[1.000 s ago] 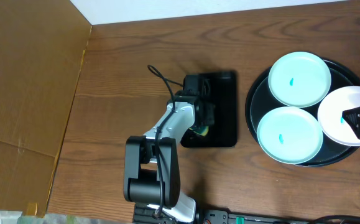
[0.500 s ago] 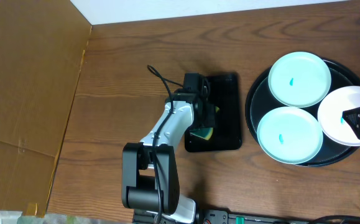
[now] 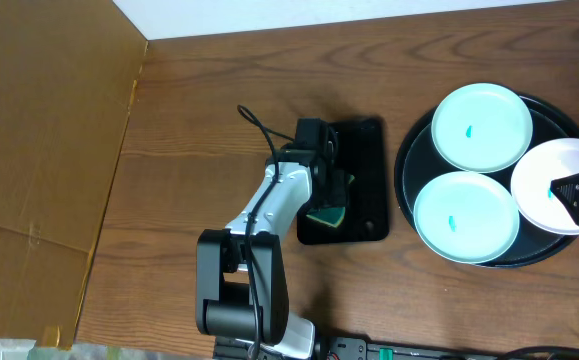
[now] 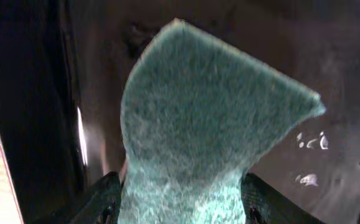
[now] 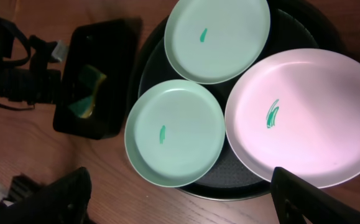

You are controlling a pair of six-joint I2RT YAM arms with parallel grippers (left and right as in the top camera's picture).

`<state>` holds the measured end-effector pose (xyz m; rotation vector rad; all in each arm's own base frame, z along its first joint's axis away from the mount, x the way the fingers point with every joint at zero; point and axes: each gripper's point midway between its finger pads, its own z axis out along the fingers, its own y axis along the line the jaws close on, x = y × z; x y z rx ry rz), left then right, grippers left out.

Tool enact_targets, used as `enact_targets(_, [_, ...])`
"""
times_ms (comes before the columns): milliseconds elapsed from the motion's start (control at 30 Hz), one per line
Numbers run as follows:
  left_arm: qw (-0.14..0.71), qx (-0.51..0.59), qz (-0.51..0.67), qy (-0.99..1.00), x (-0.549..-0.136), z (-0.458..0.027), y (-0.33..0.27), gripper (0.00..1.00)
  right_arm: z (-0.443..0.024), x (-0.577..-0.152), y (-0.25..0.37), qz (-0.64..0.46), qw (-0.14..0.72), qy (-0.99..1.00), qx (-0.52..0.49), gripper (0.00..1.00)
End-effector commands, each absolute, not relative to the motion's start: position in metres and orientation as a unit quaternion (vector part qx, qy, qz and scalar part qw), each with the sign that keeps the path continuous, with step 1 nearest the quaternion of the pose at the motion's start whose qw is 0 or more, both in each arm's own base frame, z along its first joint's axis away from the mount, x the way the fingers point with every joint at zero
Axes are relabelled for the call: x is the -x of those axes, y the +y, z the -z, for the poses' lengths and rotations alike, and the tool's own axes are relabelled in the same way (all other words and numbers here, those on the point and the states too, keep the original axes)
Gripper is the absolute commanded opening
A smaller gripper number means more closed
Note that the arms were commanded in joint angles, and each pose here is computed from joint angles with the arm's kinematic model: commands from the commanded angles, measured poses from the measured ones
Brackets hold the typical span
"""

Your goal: Clean dirty plates on tray and stack at the side

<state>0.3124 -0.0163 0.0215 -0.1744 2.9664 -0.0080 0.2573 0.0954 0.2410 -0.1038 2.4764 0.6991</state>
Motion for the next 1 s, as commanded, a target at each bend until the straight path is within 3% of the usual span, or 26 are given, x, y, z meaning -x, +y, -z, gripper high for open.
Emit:
enact_targets(0, [0.1, 0.057, -0.007, 0.993, -0.319, -0.025, -0.013, 0.61, -0.247, -0.258, 0.096, -0.265, 0.283, 0.921, 0.033, 0.9])
enact_targets(233, [0.072, 0.055, 0.012, 0.996, -0.311, -0.007, -0.02, 0.49, -0.246, -0.258, 0.096, -0.264, 0.281, 0.922, 0.032, 0.9])
enact_targets(533, [0.054, 0.057, 0.022, 0.997, -0.308, 0.005, -0.024, 0.07, -0.246, -0.258, 0.096, -0.264, 0.281, 0.922, 0.032, 0.9])
enact_targets(967, [0.06, 0.069, 0.041, 0.995, -0.32, -0.038, -0.031, 0.07, -0.246, -0.258, 0.096, -0.264, 0.281, 0.922, 0.032, 0.9])
